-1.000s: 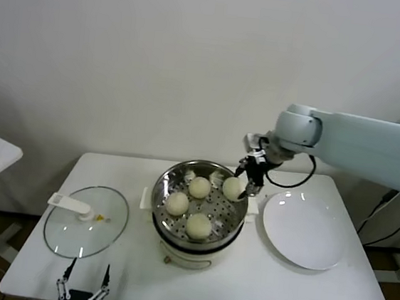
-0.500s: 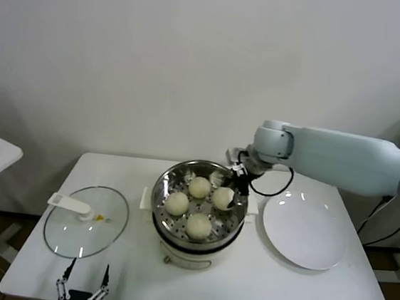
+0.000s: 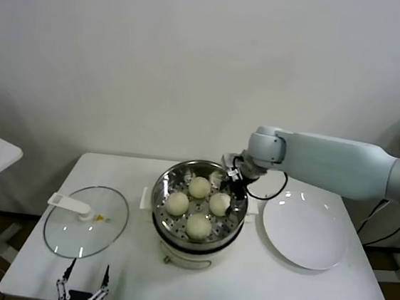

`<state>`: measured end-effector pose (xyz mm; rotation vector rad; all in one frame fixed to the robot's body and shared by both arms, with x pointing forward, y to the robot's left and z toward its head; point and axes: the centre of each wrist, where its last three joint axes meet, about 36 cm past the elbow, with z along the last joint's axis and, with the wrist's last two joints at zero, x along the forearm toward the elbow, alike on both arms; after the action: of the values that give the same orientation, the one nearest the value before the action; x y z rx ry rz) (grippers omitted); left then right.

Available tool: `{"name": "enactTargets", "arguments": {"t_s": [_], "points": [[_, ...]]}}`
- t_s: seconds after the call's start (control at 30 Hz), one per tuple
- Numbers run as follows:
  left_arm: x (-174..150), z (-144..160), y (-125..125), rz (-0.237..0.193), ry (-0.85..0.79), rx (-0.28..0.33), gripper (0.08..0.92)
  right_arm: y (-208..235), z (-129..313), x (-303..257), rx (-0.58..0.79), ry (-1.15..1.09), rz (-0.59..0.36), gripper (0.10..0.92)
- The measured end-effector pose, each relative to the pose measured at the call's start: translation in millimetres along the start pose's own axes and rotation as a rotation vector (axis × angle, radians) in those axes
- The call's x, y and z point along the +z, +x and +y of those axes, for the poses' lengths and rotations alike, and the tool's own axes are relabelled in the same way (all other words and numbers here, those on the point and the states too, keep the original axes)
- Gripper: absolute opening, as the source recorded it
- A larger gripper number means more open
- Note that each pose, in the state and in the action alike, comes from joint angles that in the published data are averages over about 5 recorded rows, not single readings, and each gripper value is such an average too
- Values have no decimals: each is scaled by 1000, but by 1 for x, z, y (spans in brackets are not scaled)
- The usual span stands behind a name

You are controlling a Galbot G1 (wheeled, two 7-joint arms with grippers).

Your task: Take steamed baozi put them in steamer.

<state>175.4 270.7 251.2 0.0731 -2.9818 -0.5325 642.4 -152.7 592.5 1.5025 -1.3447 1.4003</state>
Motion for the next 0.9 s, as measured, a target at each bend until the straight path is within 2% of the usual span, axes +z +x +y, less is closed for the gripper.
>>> {"name": "enactTargets", "arguments": {"t_s": [0.1,0.4,0.9], "points": [[-1,1,1,-1,-2,0,823,6,-1,0,7,1,-12,816],[-4,2,2,-6,-6,-2,823,42,2,10,106,-42,-73,823],[-9,-3,2,-21,-8,8,823,57,78,61,501,-313,-401,823]]}}
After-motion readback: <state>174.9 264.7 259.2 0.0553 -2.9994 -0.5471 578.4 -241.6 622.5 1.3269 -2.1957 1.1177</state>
